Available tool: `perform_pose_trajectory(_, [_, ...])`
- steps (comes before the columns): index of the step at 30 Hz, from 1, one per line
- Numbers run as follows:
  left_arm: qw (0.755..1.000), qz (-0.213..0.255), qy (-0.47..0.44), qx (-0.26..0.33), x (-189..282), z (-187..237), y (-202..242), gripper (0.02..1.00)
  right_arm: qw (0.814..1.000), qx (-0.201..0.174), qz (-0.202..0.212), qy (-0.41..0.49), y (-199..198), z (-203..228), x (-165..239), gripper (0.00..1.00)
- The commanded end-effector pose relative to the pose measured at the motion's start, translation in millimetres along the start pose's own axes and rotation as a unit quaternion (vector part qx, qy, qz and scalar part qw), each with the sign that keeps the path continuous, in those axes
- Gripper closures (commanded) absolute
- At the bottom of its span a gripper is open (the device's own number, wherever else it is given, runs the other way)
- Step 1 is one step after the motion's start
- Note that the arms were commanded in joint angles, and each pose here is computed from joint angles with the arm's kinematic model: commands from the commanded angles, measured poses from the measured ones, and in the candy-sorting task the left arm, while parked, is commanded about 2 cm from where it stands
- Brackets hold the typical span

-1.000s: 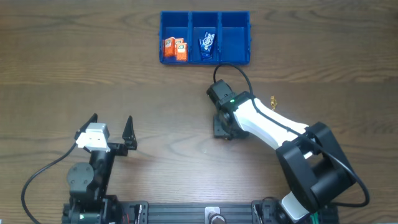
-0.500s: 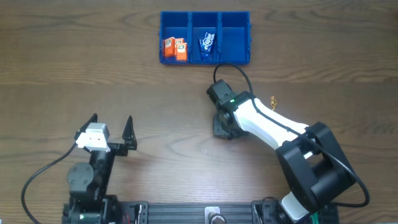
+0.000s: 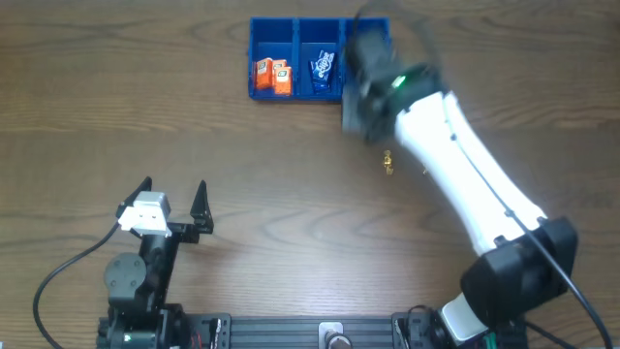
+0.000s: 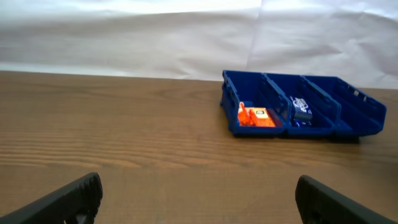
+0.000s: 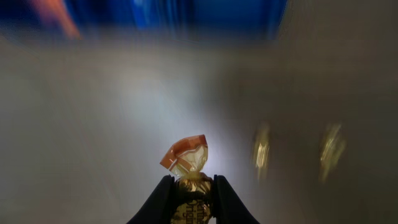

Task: Sort Candies Into Trays

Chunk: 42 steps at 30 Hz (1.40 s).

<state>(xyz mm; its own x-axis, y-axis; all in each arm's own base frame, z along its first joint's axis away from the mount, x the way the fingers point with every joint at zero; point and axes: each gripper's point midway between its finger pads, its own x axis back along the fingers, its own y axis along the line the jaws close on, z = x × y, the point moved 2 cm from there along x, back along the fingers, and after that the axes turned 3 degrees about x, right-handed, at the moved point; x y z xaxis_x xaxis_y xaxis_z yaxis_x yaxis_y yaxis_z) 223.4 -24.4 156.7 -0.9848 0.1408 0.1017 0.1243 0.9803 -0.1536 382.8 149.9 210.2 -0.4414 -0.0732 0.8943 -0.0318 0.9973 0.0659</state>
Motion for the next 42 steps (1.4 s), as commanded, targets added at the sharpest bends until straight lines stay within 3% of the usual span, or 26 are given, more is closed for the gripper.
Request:
perform_pose_trajectory(1, [1.000,0.004,0.024,0.001,-1,15,0,0.020,0.996,0.017,0.050,-0.068,-22,-68,-1,0.917])
perform_pose_trajectory(5, [1.000,0.004,0.024,0.001,-1,15,0,0.023,0.995,0.012,0.054,-0.079,-24,-91,-37,0.901])
perform_pose_trajectory(12, [1.000,0.004,0.024,0.001,-1,15,0,0.020,0.996,0.007,0.056,-0.067,-25,-94,-93,0.901])
perform_pose_trajectory(22, [1.000,0.004,0.024,0.001,-1,15,0,0.020,0.996,0.007,0.054,-0.070,-24,-96,-99,0.893])
perform_pose_trajectory(24, [1.000,0.004,0.024,0.001,-1,15,0,0.020,0.996,0.007,0.054,-0.070,-24,-96,-99,0.820])
perform_pose_trajectory(29, [1.000,0.004,0.024,0.001,-1,15,0,0.023,0.996,0.006,0.052,-0.078,-23,-99,-99,0.404])
perform_pose_trajectory(30, [1.000,0.004,0.024,0.001,-1,15,0,0.023,0.995,0.006,0.052,-0.080,-22,-100,-99,0.360])
perform_pose_trajectory(37, [1.000,0.004,0.024,0.001,-1,15,0,0.020,0.995,0.005,0.051,-0.090,-26,-99,-65,0.349])
perform_pose_trajectory(42, [1.000,0.004,0.024,0.001,-1,15,0,0.020,0.993,0.017,0.058,-0.097,-41,-65,-23,0.349])
